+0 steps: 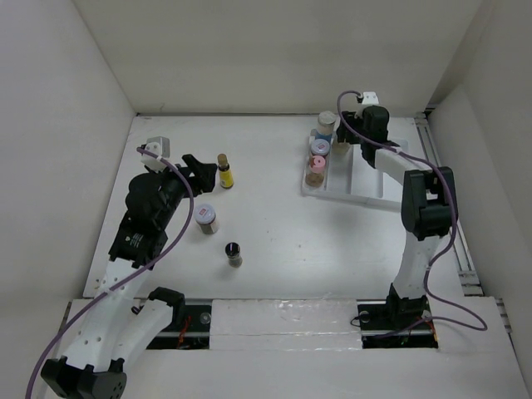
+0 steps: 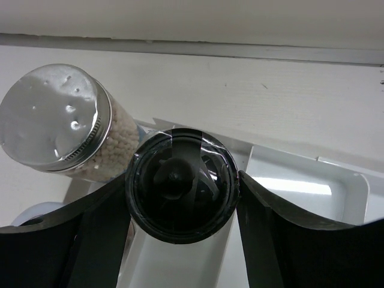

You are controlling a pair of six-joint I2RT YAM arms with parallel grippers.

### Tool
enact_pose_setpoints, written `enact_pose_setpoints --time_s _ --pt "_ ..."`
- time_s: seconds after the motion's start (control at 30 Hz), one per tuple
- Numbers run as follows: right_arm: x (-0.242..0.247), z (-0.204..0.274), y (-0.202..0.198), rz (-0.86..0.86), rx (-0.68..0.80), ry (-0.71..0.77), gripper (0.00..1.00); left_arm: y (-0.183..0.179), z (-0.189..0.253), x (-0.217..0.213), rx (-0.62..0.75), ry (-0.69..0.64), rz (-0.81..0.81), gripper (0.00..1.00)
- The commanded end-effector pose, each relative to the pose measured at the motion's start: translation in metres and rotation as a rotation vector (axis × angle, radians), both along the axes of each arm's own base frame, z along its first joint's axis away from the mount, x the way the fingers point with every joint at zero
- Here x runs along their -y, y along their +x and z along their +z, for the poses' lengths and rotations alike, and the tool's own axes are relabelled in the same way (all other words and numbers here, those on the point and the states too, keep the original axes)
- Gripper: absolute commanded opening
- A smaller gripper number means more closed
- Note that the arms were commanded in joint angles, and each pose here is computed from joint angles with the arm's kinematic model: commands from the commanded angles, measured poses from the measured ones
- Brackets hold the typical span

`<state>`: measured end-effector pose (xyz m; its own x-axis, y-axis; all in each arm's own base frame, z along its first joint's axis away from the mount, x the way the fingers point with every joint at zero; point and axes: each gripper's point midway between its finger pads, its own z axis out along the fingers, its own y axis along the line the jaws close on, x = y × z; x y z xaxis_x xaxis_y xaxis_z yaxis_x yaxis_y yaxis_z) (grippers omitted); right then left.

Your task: Organize the condiment bottles

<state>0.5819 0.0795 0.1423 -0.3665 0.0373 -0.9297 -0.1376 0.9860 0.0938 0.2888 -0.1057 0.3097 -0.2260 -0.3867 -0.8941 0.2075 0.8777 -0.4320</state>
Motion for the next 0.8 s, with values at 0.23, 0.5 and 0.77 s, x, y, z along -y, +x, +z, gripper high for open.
enact_pose_setpoints --time_s 0.23,0.5,0.77 --pt "0.002 0.079 0.007 -0.050 0.184 -0.001 0.89 0.001 0.016 0.001 0.057 -0.007 -0.006 0.78" --pt "-0.090 0.139 -0.068 0.218 0.273 0.062 0.60 0.000 0.024 -0.011 0.070 -0.026 0.062 0.76" --pt "-0.299 0.116 -0.198 0.810 0.164 0.168 0.27 -0.014 0.032 -0.073 0.061 -0.144 0.420 0.77"
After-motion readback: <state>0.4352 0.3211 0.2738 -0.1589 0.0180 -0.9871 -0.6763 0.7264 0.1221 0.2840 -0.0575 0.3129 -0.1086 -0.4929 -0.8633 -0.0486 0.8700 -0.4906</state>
